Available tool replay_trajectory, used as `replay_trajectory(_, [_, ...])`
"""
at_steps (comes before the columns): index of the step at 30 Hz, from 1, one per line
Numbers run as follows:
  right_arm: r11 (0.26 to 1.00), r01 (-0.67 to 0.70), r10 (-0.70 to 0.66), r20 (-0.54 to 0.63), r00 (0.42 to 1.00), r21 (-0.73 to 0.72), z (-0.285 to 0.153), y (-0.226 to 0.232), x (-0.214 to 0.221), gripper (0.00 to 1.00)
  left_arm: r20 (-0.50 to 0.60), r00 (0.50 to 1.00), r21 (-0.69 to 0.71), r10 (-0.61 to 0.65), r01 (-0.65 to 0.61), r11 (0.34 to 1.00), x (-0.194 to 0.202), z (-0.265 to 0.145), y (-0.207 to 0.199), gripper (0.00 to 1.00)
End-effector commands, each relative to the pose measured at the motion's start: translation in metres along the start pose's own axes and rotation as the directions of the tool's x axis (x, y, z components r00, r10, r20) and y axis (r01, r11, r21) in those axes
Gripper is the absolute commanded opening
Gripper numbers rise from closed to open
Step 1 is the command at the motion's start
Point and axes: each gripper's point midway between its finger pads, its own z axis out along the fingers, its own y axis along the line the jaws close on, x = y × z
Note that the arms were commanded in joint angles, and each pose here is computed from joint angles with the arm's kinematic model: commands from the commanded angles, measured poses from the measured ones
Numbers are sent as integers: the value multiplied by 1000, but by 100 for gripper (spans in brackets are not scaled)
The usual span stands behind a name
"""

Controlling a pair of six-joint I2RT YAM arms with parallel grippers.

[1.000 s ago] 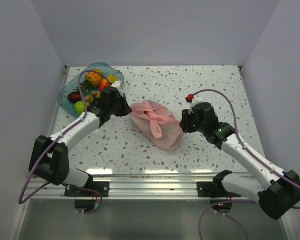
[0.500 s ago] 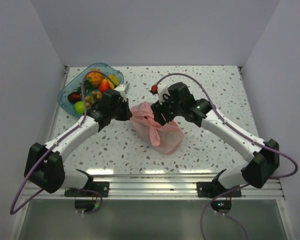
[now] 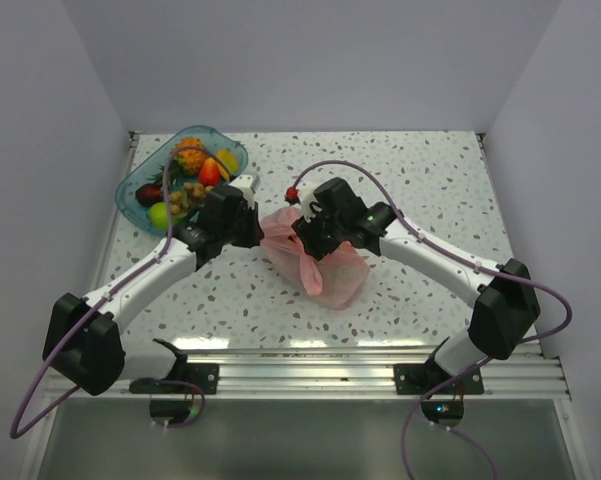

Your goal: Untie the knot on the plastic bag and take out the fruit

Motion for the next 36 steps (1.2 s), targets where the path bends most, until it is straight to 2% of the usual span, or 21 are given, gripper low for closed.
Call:
replay_trajectory(1, [1000, 7, -7, -4, 1000, -1, 10, 2, 6, 48, 40, 999, -10, -16, 17, 1000, -6, -9, 0, 0])
replay_trajectory(2, [1000, 9, -9, -7, 1000, -6, 11, 4, 7, 47, 42, 999, -9, -18, 18, 1000, -7, -9, -1, 0])
replay_trajectory(4, [1000, 3, -3, -12, 1000, -7, 10, 4, 11, 39, 43, 999, -8, -21, 21, 1000, -7, -10, -1, 0])
replay_trajectory(5, [1000, 4, -4, -7, 1000, -8, 9, 6, 11, 33, 49, 998, -35, -25, 27, 999, -8, -9, 4, 0])
replay_trajectory(6, [1000, 2, -2, 0, 1000, 1, 5, 4, 10, 19, 51, 998, -58, -28, 31, 998, -7, -9, 8, 0])
replay_trajectory(9, [999, -2, 0, 42, 999, 36, -10, -1, 2, 3, 56, 997, -129, -49, 56, 990, -4, -9, 22, 0])
replay_trajectory(10, [999, 1, -4, 52, 999, 53, -14, -4, 0, 1, 60, 997, -149, -55, 64, 987, -4, -10, 26, 0])
replay_trajectory(15, [974, -25, -16, 177, 984, 226, -53, -38, -26, 0, 80, 978, -270, -191, 206, 941, 2, -13, 63, 0])
replay_trajectory(19, [947, -179, 66, 384, 921, 267, -94, -56, -53, 0, 87, 957, -294, -276, 289, 911, 9, -16, 75, 0])
replay_trajectory(22, [916, -310, 138, 524, 840, 256, -115, -65, -62, 0, 93, 932, -229, -352, 364, 903, 15, -16, 63, 0])
replay_trajectory(25, [876, -429, 218, 610, 762, 222, -122, -71, -60, 0, 85, 891, -117, -446, 454, 883, 25, -17, 45, 0])
replay_trajectory(27, [875, -452, 245, 649, 720, 172, -125, -67, -63, 0, 85, 865, -52, -494, 499, 865, 33, -22, 37, 0])
replay_trajectory(29, [891, -431, 254, 630, 733, 141, -114, -60, -57, 0, 73, 852, -39, -519, 522, 852, 48, -25, 37, 0])
replay_trajectory(31, [932, -341, 215, 572, 792, 121, -101, -48, -55, 0, 66, 862, 2, -503, 504, 864, 53, -31, 32, 0])
replay_trajectory(32, [948, -300, 197, 544, 816, 107, -97, -42, -53, 0, 66, 887, 12, -457, 457, 889, 57, -34, 32, 3])
replay_trajectory(33, [972, -221, 158, 489, 858, 74, -87, -30, -49, 0, 60, 902, 26, -427, 426, 904, 57, -36, 30, 18])
replay_trajectory(35, [987, -154, 116, 444, 889, 51, -81, -22, -44, 0, 80, 948, 51, -308, 304, 951, 47, -44, 28, 41])
replay_trajectory(36, [992, -124, 99, 401, 911, 37, -77, -18, -35, 0, 85, 962, 74, -261, 255, 964, 42, -48, 23, 64])
